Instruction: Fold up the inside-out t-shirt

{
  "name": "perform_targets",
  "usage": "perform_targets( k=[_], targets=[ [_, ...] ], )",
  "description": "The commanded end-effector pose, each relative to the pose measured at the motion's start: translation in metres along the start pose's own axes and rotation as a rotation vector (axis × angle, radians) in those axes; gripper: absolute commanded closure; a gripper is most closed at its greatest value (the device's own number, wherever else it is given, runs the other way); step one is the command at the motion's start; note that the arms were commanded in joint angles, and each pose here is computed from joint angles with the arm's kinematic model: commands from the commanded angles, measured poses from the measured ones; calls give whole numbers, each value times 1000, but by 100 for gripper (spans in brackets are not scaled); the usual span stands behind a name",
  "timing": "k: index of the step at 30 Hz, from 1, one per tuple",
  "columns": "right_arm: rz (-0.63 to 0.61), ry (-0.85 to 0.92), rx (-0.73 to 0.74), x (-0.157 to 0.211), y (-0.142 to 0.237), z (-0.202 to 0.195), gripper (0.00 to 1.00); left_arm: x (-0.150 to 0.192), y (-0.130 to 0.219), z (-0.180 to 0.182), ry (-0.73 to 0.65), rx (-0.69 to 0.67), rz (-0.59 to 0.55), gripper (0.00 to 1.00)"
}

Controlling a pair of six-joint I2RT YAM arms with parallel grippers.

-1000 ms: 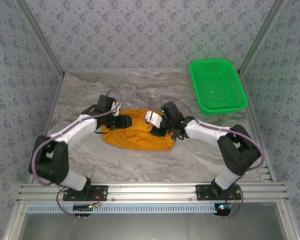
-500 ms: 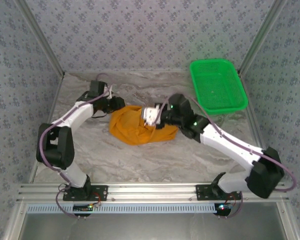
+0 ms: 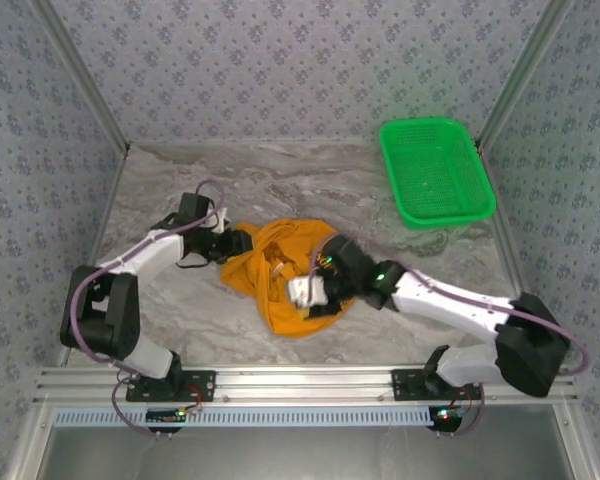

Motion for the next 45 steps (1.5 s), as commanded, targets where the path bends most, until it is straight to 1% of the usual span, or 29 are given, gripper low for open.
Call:
perform_targets(
  k=[1, 4, 7, 8, 9, 12, 14, 17, 19, 21, 23, 24, 25, 26, 27, 28, 29, 31, 32, 34, 35, 36, 38, 40, 43, 45],
  targets=[
    [-118, -161, 142, -8, 22, -36, 48, 11, 7, -33, -96, 36, 34, 53],
    [-87, -237, 169, 5, 5, -55, 48, 20, -5, -41, -109, 2, 53, 52],
    [-86, -333, 121, 11, -20, -61, 41, 26, -18, -43, -105, -40, 83, 52],
    [-83, -348, 111, 12, -29, -59, 40, 28, -21, -44, -111, -54, 88, 52],
    [-75, -357, 113, 13, -35, -57, 40, 30, -24, -44, -117, -64, 93, 52],
    [28, -421, 179, 28, -53, -55, 41, 35, -38, -48, -143, -76, 131, 52],
    [62, -491, 206, 38, -55, -57, 43, 36, -44, -51, -174, -103, 150, 52],
    [84, -560, 197, 42, -52, -52, 47, 34, -50, -53, -193, -125, 163, 54],
    [102, -607, 202, 39, -47, -47, 47, 34, -51, -53, -199, -126, 171, 59],
    [138, -658, 231, 36, -40, -39, 48, 34, -52, -53, -208, -128, 184, 63],
    [166, -706, 254, 34, -35, -29, 52, 36, -54, -54, -221, -122, 200, 73],
    [181, -728, 266, 34, -33, -24, 62, 36, -54, -54, -227, -119, 205, 80],
    [192, -751, 267, 36, -33, -19, 74, 36, -53, -55, -237, -116, 206, 89],
    [204, -780, 269, 39, -35, -14, 80, 35, -50, -58, -254, -109, 200, 93],
    [213, -810, 275, 42, -36, -12, 80, 34, -48, -60, -271, -102, 189, 94],
    [219, -836, 280, 45, -37, -10, 79, 32, -44, -63, -286, -98, 175, 94],
    [221, -865, 296, 47, -38, -10, 74, 30, -41, -66, -300, -93, 163, 94],
    [223, -931, 347, 48, -38, -12, 67, 29, -36, -69, -313, -98, 156, 92],
    [230, -957, 351, 49, -39, -13, 66, 29, -34, -70, -318, -102, 162, 84],
    [233, -970, 344, 50, -43, -14, 68, 30, -31, -70, -322, -116, 162, 60],
    [231, -978, 336, 51, -45, -14, 71, 31, -30, -70, -329, -120, 160, 57],
    [221, -984, 328, 50, -46, -14, 77, 31, -31, -70, -334, -119, 160, 56],
    [191, -995, 317, 48, -46, -15, 99, 31, -31, -75, -357, -125, 163, 55],
    [157, -1010, 321, 45, -43, -17, 100, 31, -33, -80, -387, -145, 165, 55],
    [71, -1029, 337, 38, -33, -21, 100, 30, -41, -81, -406, -170, 184, 55],
    [35, -1039, 344, 35, -25, -23, 100, 31, -47, -77, -408, -186, 205, 59]
  ],
)
Point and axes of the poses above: each hand's point on the last joint's axis, 136 mm out from that joint toward the fingers, its own y axis back along the fingers, its own z axis along the line the jaws close on, x = y × z, the point moved 10 cm from there along y, back along the fingers, and after that the axes turned 8 degrees about -y, right-handed, at the moved point
